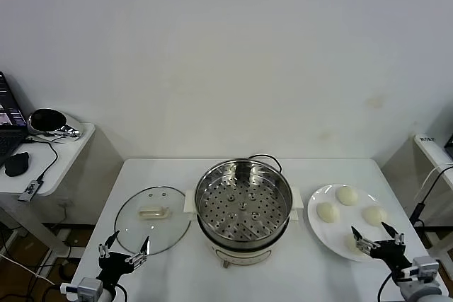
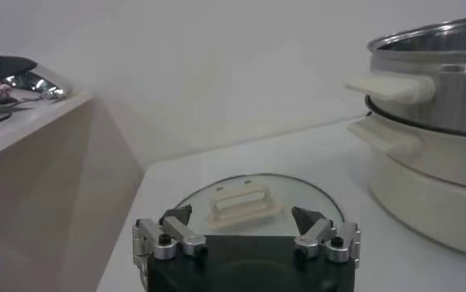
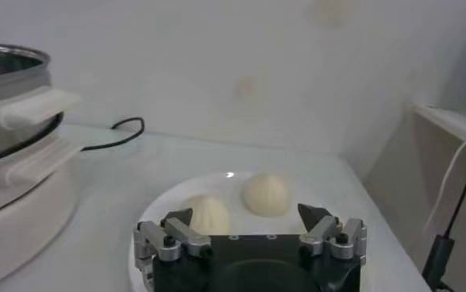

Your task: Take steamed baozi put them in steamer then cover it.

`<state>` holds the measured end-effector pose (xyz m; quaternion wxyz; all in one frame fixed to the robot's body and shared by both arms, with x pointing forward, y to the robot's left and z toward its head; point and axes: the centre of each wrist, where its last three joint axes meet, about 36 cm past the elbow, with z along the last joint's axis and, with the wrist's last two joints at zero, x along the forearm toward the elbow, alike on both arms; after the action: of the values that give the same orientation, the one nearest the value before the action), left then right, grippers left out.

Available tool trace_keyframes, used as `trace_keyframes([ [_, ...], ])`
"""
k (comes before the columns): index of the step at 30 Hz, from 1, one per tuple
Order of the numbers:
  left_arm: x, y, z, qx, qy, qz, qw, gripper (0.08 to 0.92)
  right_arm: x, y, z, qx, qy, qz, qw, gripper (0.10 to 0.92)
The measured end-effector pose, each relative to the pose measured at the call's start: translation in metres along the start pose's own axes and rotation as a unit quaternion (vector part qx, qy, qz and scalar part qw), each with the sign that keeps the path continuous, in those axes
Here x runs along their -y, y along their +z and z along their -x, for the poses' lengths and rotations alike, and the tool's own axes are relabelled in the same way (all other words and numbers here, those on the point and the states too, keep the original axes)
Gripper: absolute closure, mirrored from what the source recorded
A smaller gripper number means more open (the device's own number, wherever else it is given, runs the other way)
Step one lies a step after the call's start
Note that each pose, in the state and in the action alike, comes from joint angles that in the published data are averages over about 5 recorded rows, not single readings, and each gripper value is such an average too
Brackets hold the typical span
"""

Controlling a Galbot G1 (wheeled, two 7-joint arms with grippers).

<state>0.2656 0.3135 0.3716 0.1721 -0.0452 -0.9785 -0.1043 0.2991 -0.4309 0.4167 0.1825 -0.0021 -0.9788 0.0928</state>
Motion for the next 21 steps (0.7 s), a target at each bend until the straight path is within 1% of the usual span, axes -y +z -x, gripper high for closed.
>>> trace_keyframes([
  [5, 0.002, 0.0, 0.0, 0.0, 0.0, -0.001, 1.0, 0.177, 0.016, -0.018, 0.012, 0.0, 0.002, -0.05, 0.999, 0.2],
  [8, 0.004, 0.0, -0.001, 0.0, 0.001, -0.002, 1.0, 0.177, 0.031, -0.034, 0.025, -0.005, 0.0, -0.105, 0.994, 0.2],
  [11, 0.007, -0.002, -0.003, 0.002, 0.003, -0.002, 1.0, 0.177, 0.048, -0.055, 0.04, -0.015, -0.008, -0.171, 0.985, 0.2],
  [16, 0.01, -0.006, -0.004, 0.008, 0.001, -0.003, 1.0, 0.177, 0.079, -0.099, 0.063, -0.037, -0.04, -0.29, 0.956, 0.2],
  [21, 0.012, -0.008, -0.007, 0.01, -0.003, -0.006, 1.0, 0.177, 0.1, -0.142, 0.09, -0.071, -0.096, -0.394, 0.911, 0.2],
])
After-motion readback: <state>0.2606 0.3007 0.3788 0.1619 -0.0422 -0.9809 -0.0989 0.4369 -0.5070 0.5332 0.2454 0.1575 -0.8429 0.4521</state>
